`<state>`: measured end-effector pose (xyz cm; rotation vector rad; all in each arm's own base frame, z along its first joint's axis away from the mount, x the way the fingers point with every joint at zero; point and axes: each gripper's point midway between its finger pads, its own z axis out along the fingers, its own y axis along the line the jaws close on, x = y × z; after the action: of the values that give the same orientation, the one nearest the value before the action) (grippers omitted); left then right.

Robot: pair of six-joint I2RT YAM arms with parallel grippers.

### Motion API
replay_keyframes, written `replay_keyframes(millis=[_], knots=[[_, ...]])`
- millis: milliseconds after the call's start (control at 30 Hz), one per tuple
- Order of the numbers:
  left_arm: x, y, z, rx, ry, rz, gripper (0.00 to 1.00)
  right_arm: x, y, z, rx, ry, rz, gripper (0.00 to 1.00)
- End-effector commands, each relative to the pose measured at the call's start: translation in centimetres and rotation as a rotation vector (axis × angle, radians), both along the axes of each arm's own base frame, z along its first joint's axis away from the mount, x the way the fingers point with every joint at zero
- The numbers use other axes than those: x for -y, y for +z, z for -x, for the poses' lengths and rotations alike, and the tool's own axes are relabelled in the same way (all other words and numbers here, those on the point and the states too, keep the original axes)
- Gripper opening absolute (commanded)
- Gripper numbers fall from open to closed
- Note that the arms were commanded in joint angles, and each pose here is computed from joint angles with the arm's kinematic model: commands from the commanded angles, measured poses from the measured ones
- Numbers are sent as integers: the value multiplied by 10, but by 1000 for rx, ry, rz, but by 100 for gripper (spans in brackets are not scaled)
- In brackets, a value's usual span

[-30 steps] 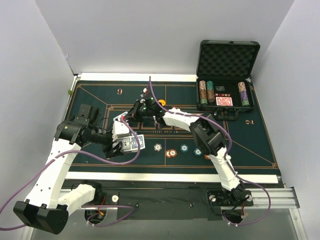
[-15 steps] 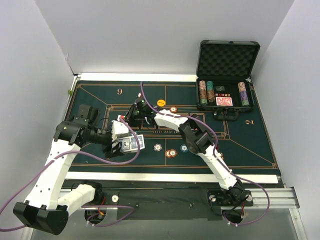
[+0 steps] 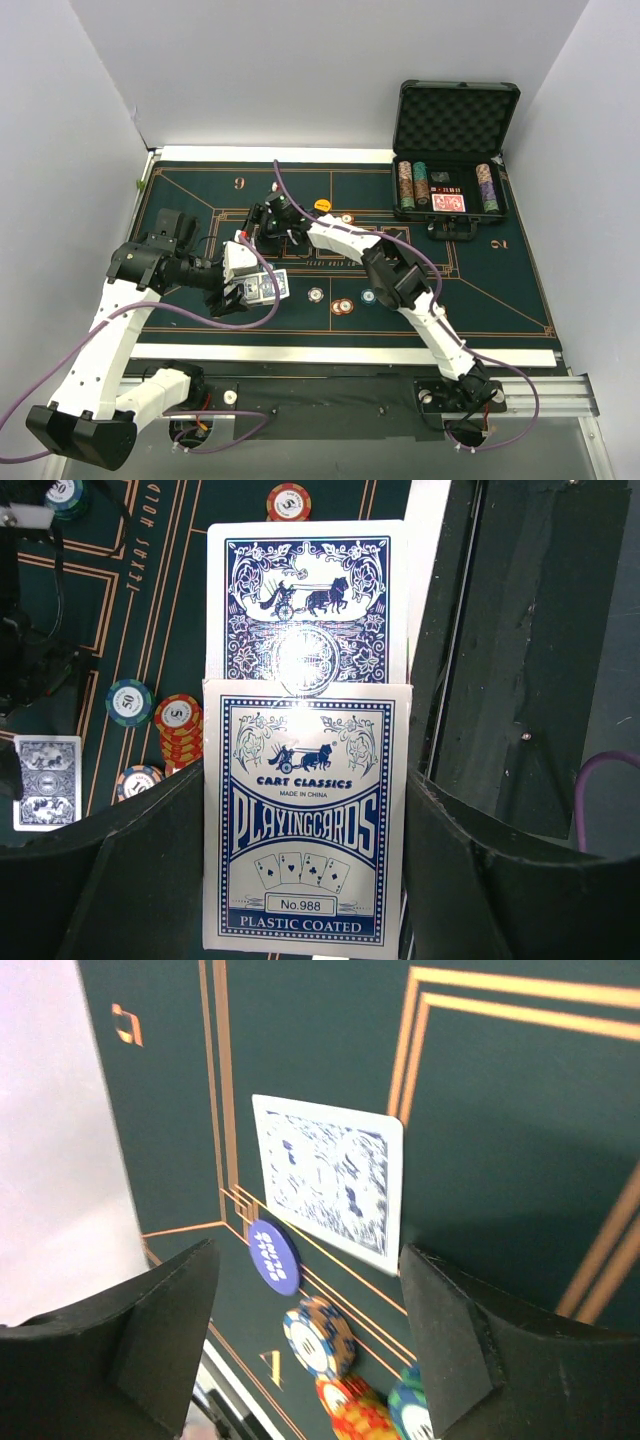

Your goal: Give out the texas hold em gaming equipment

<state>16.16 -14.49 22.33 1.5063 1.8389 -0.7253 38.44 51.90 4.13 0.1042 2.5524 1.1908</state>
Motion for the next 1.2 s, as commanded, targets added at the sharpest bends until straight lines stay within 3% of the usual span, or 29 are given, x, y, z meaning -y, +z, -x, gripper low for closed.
replay_keyframes(millis=[0, 200, 433, 633, 667, 867, 1067, 1167], knots=[[4, 20, 1, 45, -9, 49, 38, 48, 16, 13, 8, 3, 184, 70], [5, 20, 2, 46, -10, 56, 38, 79, 46, 19, 38, -7, 189, 72], [4, 16, 3, 44, -7, 46, 38, 94, 150, 9, 129, -59, -30, 74], [2, 8, 0, 34, -9, 28, 38, 127, 221, 30, 192, -91, -256, 85], [2, 7, 0, 33, -10, 25, 38, 132, 206, 39, 154, -96, -252, 86], [4, 5, -5, 43, -9, 30, 38, 153, 231, 94, 163, -84, -456, 91], [4, 6, -8, 45, -5, 28, 38, 143, 221, 158, 198, 47, -364, 91], [4, 5, -7, 44, -7, 30, 38, 139, 221, 170, 197, 67, -365, 91]])
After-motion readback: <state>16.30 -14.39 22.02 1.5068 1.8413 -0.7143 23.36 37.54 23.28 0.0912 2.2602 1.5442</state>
